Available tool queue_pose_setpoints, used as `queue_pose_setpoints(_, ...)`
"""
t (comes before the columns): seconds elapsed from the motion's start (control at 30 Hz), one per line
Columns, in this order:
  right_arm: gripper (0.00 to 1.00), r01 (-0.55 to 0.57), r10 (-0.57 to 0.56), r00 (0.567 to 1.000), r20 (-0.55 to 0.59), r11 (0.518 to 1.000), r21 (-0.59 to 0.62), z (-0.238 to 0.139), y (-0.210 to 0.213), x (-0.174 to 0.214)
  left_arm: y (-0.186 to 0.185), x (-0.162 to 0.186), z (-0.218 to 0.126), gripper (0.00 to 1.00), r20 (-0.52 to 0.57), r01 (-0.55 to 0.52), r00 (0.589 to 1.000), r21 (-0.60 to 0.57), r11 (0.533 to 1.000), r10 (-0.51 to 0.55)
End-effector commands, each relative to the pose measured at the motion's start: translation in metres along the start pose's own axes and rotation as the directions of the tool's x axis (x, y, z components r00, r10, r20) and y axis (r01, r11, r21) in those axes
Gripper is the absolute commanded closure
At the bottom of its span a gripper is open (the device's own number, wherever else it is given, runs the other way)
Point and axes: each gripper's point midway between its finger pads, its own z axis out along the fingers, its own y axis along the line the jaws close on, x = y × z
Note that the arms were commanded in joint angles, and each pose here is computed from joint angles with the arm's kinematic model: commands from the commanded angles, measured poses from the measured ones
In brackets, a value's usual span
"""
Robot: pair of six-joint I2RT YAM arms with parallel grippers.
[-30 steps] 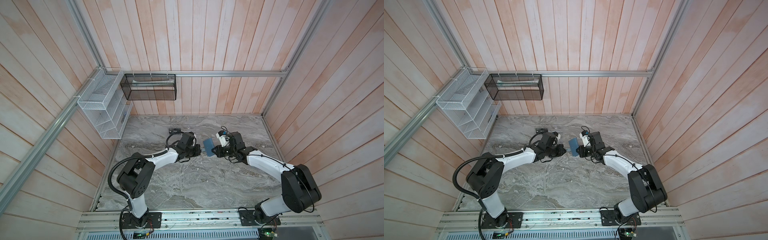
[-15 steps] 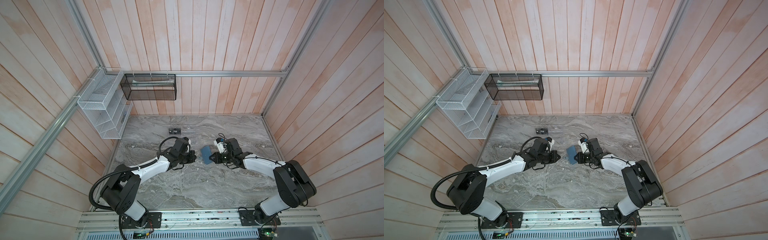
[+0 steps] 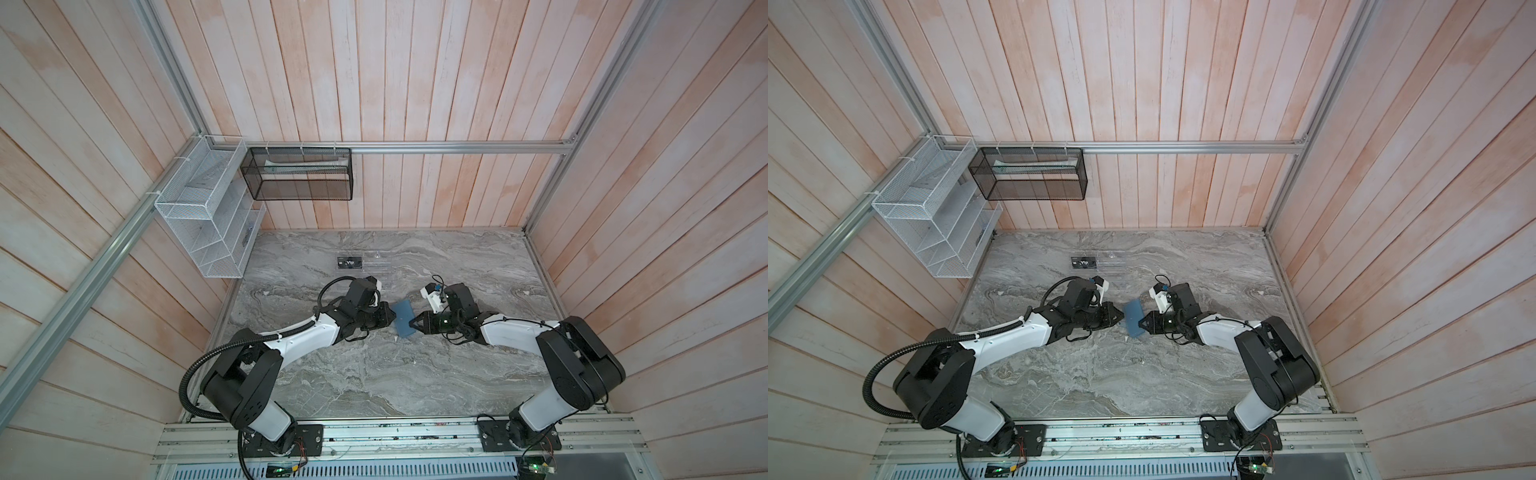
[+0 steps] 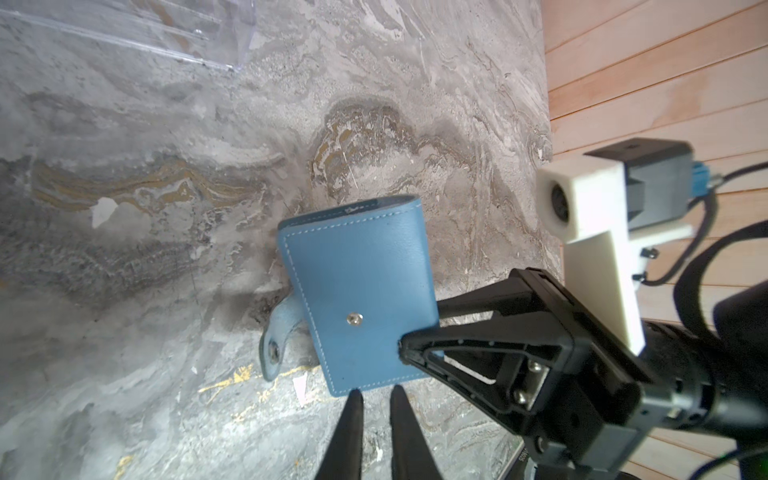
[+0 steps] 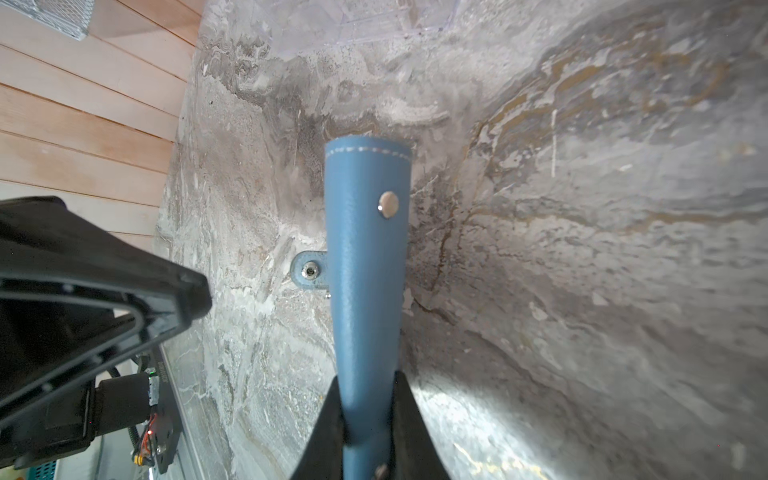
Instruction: Take the credit cards out of the card holder
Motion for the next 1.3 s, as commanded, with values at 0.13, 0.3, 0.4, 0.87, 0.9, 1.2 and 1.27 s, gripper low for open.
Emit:
queue_pose_setpoints(0.13, 1.0, -0.057, 0.058, 0.998, -0.02, 0.998, 0.009, 0.017, -0.006, 0.012, 0.014, 0.005, -0.003, 0.65, 0.007, 0.068, 0.998, 0.025, 0.997, -0.068)
queue_pose_setpoints(0.3, 0.94, -0.058, 0.059, 0.998, -0.01, 0.997, 0.046, 0.016, -0.013, 0.014, 0.016, 0.003, -0.005, 0.55, 0.014, 0.098, 0.995, 0.048, 0.994, -0.098)
queue_pose_setpoints(0.4, 0.85, -0.054, 0.054, 0.999, 0.001, 0.996, 0.078, 0.013, -0.017, 0.014, 0.013, -0.001, -0.004, 0.44, 0.02, 0.104, 0.994, 0.058, 0.993, -0.106)
queue_pose_setpoints(0.87, 0.55, 0.001, -0.007, 0.999, 0.041, 0.988, 0.155, -0.004, -0.02, 0.001, -0.01, -0.016, 0.002, 0.0, 0.017, 0.185, 0.982, 0.168, 0.968, -0.19)
queue_pose_setpoints(0.9, 0.54, 0.005, -0.012, 0.999, 0.043, 0.987, 0.16, -0.005, -0.02, 0.001, -0.012, -0.017, 0.002, 0.0, 0.016, 0.191, 0.98, 0.178, 0.965, -0.197)
queue_pose_setpoints(1.2, 0.35, 0.024, -0.04, 0.996, 0.076, 0.978, 0.205, -0.016, -0.021, -0.007, -0.02, -0.013, 0.013, 0.0, -0.043, 0.292, 0.956, 0.272, 0.917, -0.292)
queue_pose_setpoints(1.27, 0.31, 0.022, -0.041, 0.995, 0.086, 0.977, 0.21, -0.019, -0.022, -0.006, -0.018, -0.011, 0.015, 0.0, -0.049, 0.306, 0.951, 0.271, 0.913, -0.304)
